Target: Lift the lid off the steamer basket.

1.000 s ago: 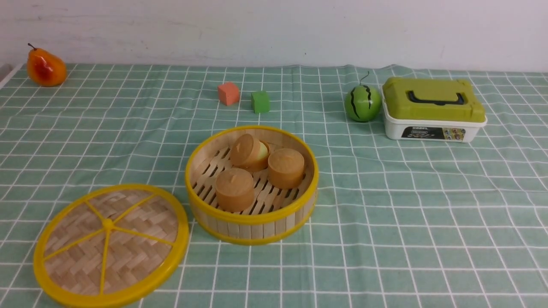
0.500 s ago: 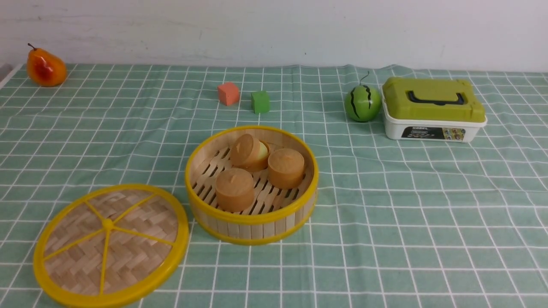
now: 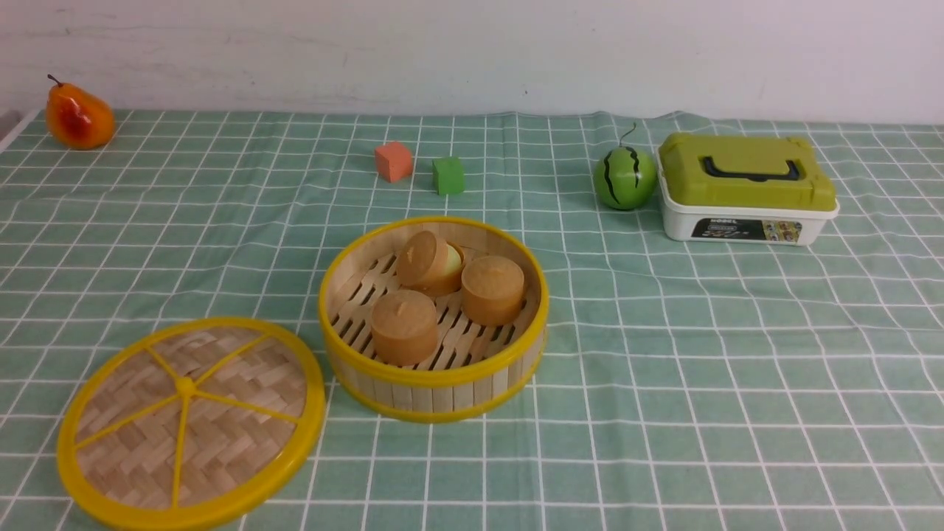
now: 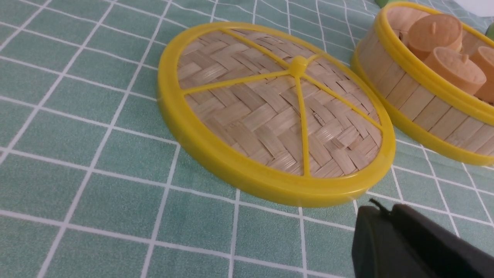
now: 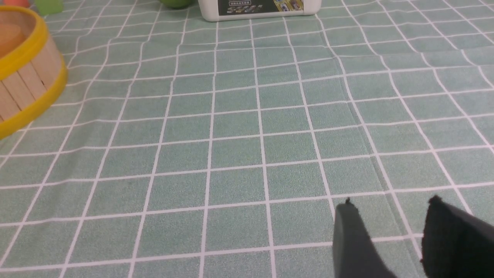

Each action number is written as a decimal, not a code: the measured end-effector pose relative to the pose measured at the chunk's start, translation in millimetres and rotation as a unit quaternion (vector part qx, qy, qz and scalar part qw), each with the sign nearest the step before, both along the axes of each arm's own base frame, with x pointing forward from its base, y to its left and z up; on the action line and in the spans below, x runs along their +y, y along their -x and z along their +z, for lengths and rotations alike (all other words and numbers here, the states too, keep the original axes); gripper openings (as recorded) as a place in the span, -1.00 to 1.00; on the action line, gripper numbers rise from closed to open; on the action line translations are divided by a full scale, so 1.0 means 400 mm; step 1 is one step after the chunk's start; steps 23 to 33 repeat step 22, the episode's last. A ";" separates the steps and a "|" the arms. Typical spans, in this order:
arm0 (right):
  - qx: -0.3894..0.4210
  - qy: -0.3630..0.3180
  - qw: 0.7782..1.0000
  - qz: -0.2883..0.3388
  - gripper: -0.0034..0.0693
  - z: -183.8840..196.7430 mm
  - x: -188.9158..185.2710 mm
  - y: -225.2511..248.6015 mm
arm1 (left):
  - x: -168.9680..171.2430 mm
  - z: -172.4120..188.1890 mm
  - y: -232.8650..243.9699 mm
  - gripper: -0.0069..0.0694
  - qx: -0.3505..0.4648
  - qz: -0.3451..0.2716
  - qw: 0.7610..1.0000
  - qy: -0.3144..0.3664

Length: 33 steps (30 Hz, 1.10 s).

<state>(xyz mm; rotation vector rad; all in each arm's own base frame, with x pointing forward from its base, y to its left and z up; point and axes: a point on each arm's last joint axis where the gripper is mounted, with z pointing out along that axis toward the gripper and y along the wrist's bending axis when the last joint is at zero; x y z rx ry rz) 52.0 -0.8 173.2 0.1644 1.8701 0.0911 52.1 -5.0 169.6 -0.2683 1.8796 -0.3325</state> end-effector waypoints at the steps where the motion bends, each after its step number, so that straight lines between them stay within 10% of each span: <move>1: 0.000 0.000 1.000 0.000 -0.24 0.000 0.000 0.000 | 0.000 0.000 0.000 -0.72 0.000 0.000 1.000 0.000; 33: 0.000 0.000 1.000 0.000 -0.24 0.000 0.000 0.000 | 0.000 0.000 0.000 -0.67 0.000 0.000 1.000 0.000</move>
